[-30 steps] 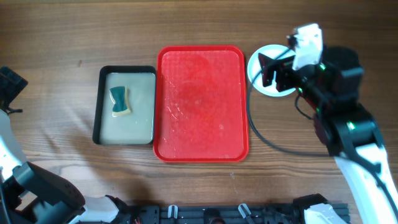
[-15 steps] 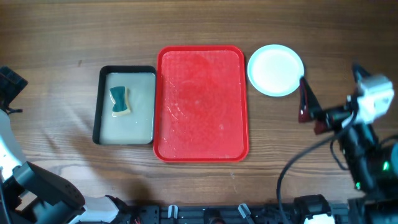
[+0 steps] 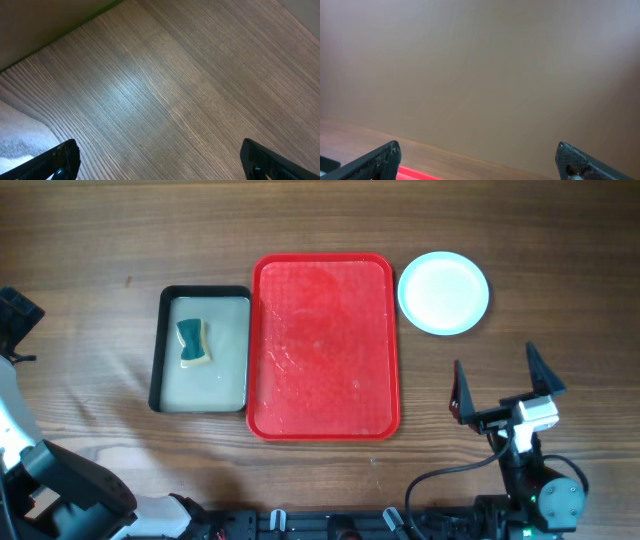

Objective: Clean dirty plates on tray and stack at the side

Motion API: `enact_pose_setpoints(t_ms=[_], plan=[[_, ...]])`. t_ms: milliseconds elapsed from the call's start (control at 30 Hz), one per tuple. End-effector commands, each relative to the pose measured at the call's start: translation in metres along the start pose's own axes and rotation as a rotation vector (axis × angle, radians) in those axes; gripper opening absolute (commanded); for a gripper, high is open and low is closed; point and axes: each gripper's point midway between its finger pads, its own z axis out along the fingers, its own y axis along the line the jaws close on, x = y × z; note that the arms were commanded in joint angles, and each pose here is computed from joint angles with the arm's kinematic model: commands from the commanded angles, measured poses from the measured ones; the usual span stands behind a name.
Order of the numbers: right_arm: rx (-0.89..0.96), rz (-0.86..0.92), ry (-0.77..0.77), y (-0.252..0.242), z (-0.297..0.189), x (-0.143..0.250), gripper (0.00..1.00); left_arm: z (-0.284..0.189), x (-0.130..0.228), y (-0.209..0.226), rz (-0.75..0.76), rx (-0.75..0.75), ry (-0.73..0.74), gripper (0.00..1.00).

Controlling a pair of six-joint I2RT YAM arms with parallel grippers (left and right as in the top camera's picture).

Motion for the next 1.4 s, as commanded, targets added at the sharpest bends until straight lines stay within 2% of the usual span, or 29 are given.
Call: enact_pose_setpoints(t_ms=[0,167,333,1367], plan=[[-0.013,-0.009,-0.01,0.005,-0.005,0.012,0.99,-0.001,-0.002,0.001,-0.019,-0.003,-0.006,1.0],[-0.028,0.024,0.123,0.009,-0.008,0.052,0.99,-0.001,-0.002,0.001,-0.019,-0.003,-0.006,1.0],[-0.036,0.082,0.326,0.015,-0.019,0.101,0.99,-0.001,-0.002,0.001,-0.019,-0.003,-0.006,1.0],[-0.024,0.102,0.326,0.013,-0.019,0.1,1.0,-0.001,-0.002,0.001,-0.019,-0.003,-0.006,1.0]])
